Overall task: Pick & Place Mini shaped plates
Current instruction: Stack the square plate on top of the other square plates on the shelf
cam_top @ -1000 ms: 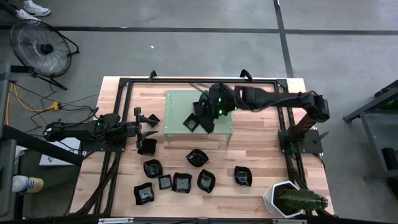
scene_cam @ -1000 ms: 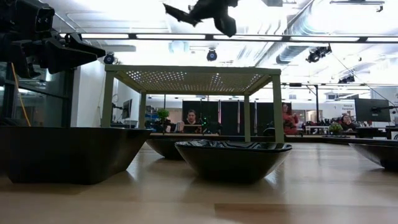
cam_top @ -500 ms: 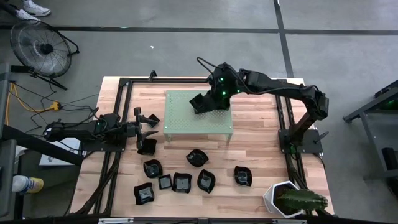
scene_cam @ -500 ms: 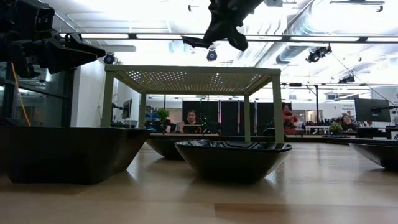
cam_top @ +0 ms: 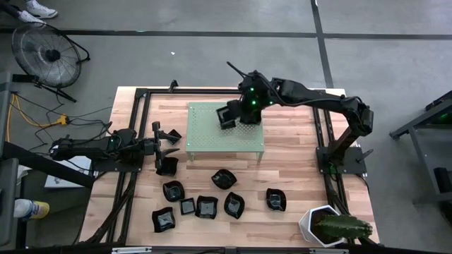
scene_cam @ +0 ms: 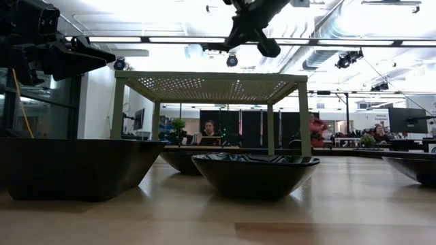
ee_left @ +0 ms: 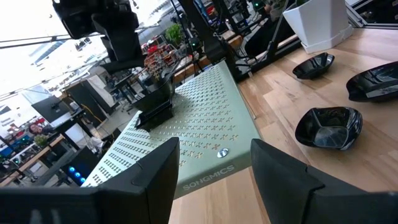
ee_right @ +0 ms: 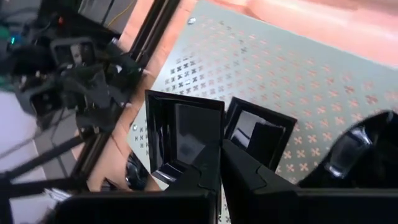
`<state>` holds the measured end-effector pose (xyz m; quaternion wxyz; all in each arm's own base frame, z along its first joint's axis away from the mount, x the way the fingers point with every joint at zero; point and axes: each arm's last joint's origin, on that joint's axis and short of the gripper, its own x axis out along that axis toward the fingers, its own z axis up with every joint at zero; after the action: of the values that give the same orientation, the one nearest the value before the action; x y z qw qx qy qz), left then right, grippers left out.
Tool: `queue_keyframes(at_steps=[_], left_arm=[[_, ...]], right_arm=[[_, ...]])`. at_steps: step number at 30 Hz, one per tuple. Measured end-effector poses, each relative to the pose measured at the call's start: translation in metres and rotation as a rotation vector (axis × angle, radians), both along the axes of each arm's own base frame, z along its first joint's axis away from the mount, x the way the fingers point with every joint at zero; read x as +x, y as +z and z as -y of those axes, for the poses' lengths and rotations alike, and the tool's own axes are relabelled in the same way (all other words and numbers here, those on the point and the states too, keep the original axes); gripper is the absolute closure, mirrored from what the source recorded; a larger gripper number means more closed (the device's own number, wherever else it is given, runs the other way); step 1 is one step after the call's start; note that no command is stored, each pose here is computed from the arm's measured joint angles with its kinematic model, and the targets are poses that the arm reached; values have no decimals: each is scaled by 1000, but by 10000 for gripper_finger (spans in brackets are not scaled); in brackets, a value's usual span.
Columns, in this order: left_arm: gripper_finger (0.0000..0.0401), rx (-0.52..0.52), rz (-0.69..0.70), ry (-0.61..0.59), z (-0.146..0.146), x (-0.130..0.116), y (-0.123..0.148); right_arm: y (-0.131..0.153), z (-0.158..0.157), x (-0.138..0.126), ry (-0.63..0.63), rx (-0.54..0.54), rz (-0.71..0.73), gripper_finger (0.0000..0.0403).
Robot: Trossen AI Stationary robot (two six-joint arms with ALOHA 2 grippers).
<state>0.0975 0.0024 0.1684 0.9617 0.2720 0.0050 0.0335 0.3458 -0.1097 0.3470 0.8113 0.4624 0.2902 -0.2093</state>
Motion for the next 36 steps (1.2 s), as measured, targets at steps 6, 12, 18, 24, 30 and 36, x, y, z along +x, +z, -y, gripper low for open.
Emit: queue_keyframes(at_steps=[6,12,18,24,30,36], left_arm=[[208,0,0,0,0,0,0],[208,0,0,0,0,0,0],[208,0,1,0,0,0,0],[208,0,0,0,0,0,0],[208,0,0,0,0,0,0],[208,0,0,0,0,0,0]], right_arm=[[-2,2,-1,-48,45,-20,393],[-19,1,-3,-74,91,-65,393],[-33,2,-2,-100,121,-75,394],[-34,4,-2,-104,116,-63,389],[-32,5,0,-101,108,-36,389],[-32,4,0,-72,107,-36,388]])
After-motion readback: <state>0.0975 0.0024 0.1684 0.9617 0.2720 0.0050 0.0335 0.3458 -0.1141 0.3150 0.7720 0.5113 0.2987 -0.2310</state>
